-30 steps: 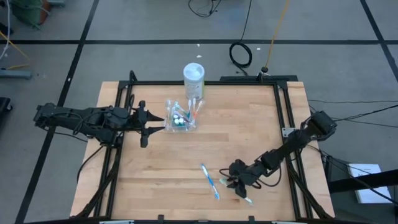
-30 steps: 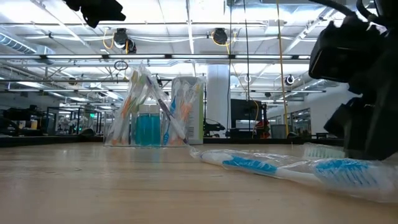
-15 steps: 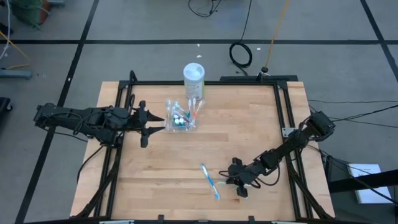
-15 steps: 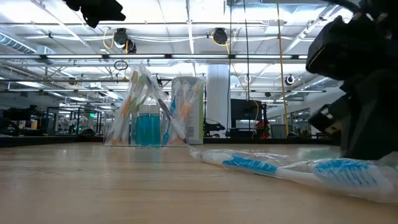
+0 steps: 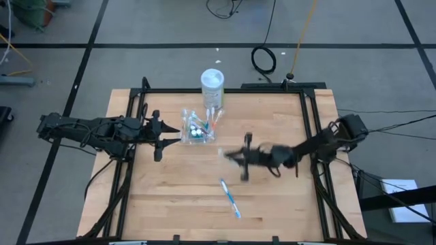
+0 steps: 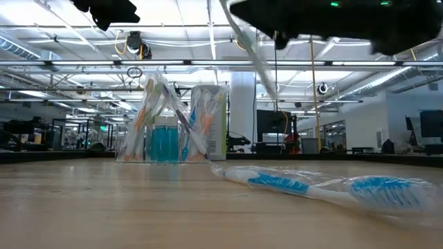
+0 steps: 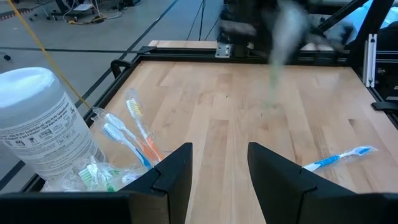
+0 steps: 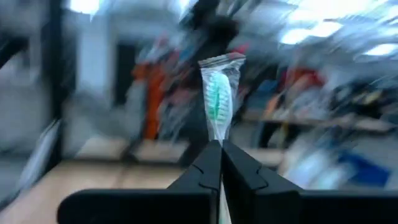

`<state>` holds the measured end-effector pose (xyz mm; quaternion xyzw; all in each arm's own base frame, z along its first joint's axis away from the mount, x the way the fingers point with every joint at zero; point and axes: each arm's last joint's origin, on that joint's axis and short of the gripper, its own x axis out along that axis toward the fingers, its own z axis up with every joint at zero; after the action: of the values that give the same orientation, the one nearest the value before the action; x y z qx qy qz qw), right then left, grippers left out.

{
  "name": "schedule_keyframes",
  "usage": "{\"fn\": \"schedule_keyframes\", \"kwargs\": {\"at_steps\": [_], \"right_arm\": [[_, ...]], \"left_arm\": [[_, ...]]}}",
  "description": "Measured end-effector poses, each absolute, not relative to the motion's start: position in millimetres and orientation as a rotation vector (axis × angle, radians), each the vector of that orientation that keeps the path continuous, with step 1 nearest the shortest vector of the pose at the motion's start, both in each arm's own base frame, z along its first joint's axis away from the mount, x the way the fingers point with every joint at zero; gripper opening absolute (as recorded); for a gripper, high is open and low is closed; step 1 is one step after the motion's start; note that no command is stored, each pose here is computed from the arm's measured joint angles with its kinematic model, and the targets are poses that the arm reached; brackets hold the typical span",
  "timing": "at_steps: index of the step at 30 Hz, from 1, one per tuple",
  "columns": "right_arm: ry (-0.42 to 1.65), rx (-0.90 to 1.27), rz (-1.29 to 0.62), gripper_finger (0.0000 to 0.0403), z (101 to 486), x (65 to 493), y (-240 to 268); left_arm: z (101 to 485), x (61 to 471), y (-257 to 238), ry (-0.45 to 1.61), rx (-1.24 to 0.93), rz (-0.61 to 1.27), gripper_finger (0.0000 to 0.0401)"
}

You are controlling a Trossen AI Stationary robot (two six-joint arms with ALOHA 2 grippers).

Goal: Pick & Place toothbrushing station
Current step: Put the green toothbrush into the transparent organizer

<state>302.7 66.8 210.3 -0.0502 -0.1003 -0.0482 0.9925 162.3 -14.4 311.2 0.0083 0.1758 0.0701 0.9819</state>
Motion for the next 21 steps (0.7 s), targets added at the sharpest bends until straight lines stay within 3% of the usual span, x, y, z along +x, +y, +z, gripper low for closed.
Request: {"fn": "schedule_keyframes", "kwargs": {"at_steps": [6, 21], "right_arm": [[-0.333, 0.017, -0.177, 0.0001, 228, 334, 8], [-0.335, -0.083, -0.338, 0.0000, 192, 408, -54]], "left_arm": [[311, 162, -14, 0.354, 0.019, 0.142, 0.0161], [311, 162, -14, 0.359, 0.087, 0.133, 0.0161]]}}
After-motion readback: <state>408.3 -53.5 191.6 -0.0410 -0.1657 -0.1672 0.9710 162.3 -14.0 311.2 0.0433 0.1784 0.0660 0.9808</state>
